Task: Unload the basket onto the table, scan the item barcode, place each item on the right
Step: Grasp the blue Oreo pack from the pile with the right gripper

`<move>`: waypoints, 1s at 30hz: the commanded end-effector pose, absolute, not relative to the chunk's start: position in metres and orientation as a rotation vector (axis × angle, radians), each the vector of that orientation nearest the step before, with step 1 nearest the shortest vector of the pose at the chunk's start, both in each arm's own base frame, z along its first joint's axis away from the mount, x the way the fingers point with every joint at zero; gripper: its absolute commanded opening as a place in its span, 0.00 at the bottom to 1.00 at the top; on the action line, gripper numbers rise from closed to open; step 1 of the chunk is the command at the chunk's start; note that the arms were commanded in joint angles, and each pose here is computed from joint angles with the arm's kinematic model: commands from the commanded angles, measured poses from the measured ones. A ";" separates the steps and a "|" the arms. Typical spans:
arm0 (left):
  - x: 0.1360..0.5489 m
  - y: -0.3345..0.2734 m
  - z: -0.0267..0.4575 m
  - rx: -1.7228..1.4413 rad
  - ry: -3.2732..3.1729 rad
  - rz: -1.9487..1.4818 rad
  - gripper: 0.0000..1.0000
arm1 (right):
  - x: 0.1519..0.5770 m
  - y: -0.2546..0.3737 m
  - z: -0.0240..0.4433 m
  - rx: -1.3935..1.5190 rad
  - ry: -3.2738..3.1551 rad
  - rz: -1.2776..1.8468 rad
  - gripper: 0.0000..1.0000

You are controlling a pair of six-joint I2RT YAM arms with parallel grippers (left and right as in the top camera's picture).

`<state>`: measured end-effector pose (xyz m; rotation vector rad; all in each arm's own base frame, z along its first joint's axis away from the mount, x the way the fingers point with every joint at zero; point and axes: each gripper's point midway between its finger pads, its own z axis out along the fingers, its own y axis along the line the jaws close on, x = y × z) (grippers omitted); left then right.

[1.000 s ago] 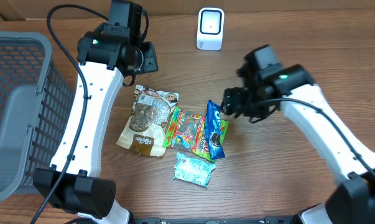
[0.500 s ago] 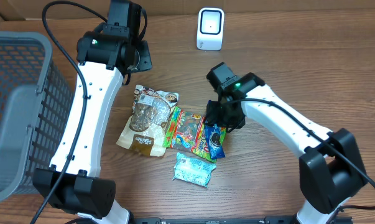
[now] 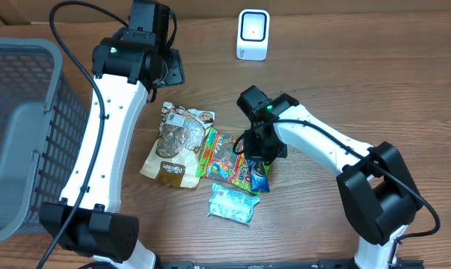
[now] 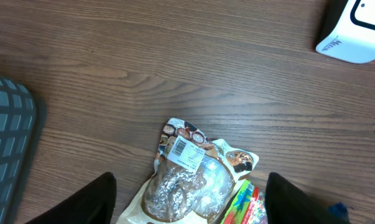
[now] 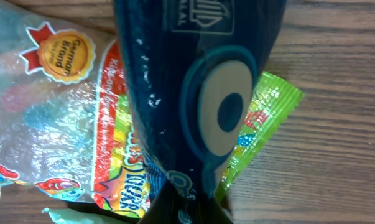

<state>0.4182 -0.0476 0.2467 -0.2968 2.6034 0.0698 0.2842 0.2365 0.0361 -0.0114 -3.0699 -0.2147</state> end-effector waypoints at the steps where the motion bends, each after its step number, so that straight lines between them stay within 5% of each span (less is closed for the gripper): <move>1: 0.418 -0.043 0.259 -0.323 2.569 0.069 0.70 | 0.292 0.242 0.057 0.151 -3.091 -0.289 0.04; 9: 0.418 -0.044 0.258 -0.320 2.571 0.067 0.73 | 0.275 0.280 0.150 0.850 -2.764 -1.153 0.04; 15: 0.417 -0.053 0.257 -0.303 2.588 0.000 0.74 | 0.298 0.259 0.184 0.971 -2.648 -1.589 0.04; 30: 0.418 -0.056 0.257 -0.298 2.589 -0.024 0.73 | 0.363 0.203 0.091 0.661 -2.759 -1.600 0.08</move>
